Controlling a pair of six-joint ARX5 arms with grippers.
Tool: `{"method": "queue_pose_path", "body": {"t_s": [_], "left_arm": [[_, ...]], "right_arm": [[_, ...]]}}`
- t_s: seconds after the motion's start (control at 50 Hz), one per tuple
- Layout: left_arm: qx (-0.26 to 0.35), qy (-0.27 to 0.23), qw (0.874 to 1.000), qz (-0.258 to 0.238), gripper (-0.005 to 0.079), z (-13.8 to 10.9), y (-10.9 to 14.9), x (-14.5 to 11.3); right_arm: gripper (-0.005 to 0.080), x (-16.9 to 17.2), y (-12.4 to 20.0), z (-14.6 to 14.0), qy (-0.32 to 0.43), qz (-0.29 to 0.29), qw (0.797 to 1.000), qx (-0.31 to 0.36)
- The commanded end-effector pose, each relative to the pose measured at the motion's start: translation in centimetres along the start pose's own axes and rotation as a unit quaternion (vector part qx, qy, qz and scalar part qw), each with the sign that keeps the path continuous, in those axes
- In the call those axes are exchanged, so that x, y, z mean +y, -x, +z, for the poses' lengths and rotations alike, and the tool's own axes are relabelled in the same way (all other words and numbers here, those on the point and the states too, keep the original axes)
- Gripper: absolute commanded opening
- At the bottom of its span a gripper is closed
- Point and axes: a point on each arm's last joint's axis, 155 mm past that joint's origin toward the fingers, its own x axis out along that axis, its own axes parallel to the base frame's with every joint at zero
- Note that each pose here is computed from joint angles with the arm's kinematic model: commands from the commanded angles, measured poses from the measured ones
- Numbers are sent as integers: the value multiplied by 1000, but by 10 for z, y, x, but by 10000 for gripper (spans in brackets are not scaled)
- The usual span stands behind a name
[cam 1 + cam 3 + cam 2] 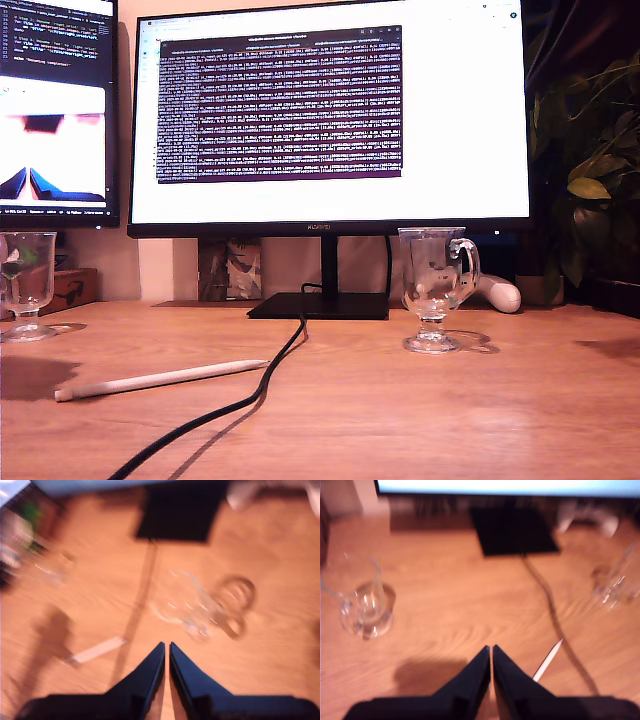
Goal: Pick the small glass cups in front of you with each of your hands, and place them behind the white pen
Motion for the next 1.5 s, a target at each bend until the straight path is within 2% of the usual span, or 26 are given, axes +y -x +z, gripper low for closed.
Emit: {"method": "queue_pose_path", "body": {"t_s": [0.0, 0.14, 0.26, 0.32, 0.44, 0.5, 1.12, 1.26, 1.38, 1.48], "left_arm": [[3, -11, 1000, -1, -21, 4, -3, 1], [21, -5, 1000, -1, -21, 0, -13, 5], [27, -3, 1000, -1, -21, -2, -16, 6], [27, -3, 1000, -1, -21, -1, -16, 6], [18, -7, 1000, -1, -21, 3, -17, 6], [16, -8, 1000, -1, -21, 4, -17, 6], [13, -22, 1000, 0, -21, 6, -17, 7], [10, -23, 1000, 5, -21, 7, -17, 8], [11, -23, 1000, 18, -21, 7, -17, 13], [14, -25, 999, 43, -21, 7, -15, 23]], "right_arm": [[-12, 0, -10, -2, 21, -15, 999, 22], [-10, -12, -32, -12, 36, -61, 994, 82], [27, -17, -46, -16, 60, -86, 987, 120], [101, -18, -52, -16, 68, -92, 985, 133], [338, -16, -64, -14, 83, -89, 981, 150], [380, -15, -69, -14, 88, -88, 980, 156], [380, -18, -107, -51, 129, -87, 958, 242], [366, -29, -119, -50, 155, -112, 951, 243], [242, -29, -126, -49, 184, -106, 947, 241], [70, -26, -129, -44, 202, -99, 946, 231]]}}
